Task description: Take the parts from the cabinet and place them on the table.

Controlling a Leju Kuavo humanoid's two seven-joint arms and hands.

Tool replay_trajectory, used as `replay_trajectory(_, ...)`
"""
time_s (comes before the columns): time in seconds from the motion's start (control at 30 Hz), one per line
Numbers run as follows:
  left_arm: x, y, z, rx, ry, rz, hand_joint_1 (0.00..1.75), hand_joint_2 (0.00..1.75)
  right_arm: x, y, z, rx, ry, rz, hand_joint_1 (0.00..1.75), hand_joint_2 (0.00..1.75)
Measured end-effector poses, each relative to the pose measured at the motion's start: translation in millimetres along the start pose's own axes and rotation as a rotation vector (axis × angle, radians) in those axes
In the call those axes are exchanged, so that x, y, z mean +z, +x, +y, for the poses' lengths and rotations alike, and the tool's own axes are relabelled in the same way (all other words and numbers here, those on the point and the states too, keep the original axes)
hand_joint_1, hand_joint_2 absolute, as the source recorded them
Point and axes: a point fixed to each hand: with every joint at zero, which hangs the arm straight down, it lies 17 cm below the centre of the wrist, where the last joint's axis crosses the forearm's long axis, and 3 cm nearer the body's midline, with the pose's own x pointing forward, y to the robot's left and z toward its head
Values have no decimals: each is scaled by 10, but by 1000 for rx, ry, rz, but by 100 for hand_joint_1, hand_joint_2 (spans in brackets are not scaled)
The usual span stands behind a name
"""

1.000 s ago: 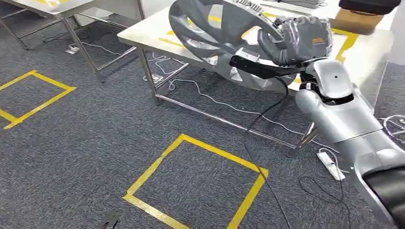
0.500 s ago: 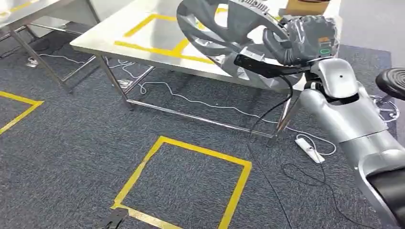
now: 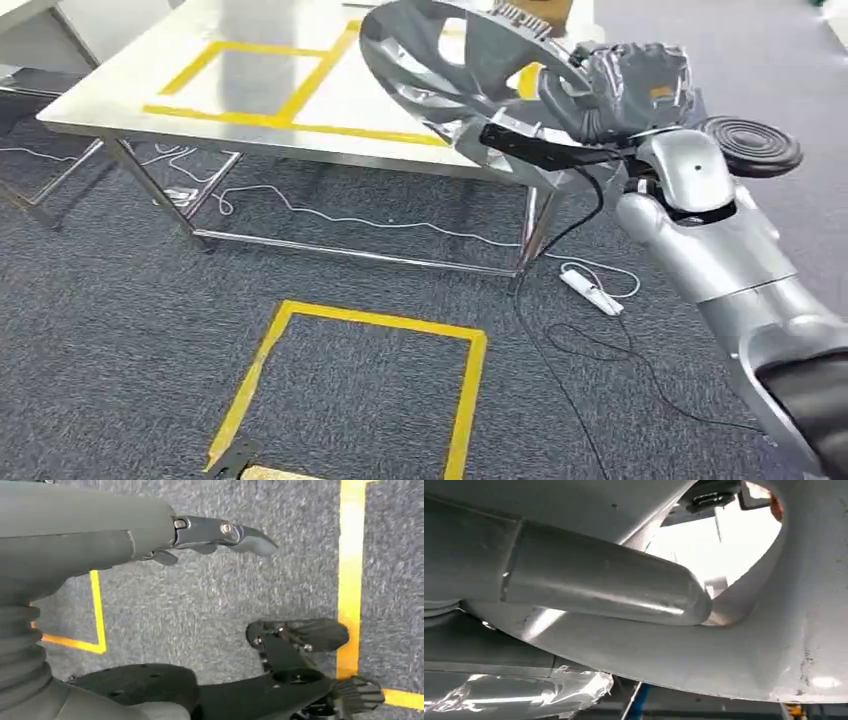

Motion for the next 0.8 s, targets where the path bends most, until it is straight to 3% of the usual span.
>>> replay_trajectory(0.8,2,-32,0,-9,-13,9,0,175,29,23,53,37,7,-14,175,0)
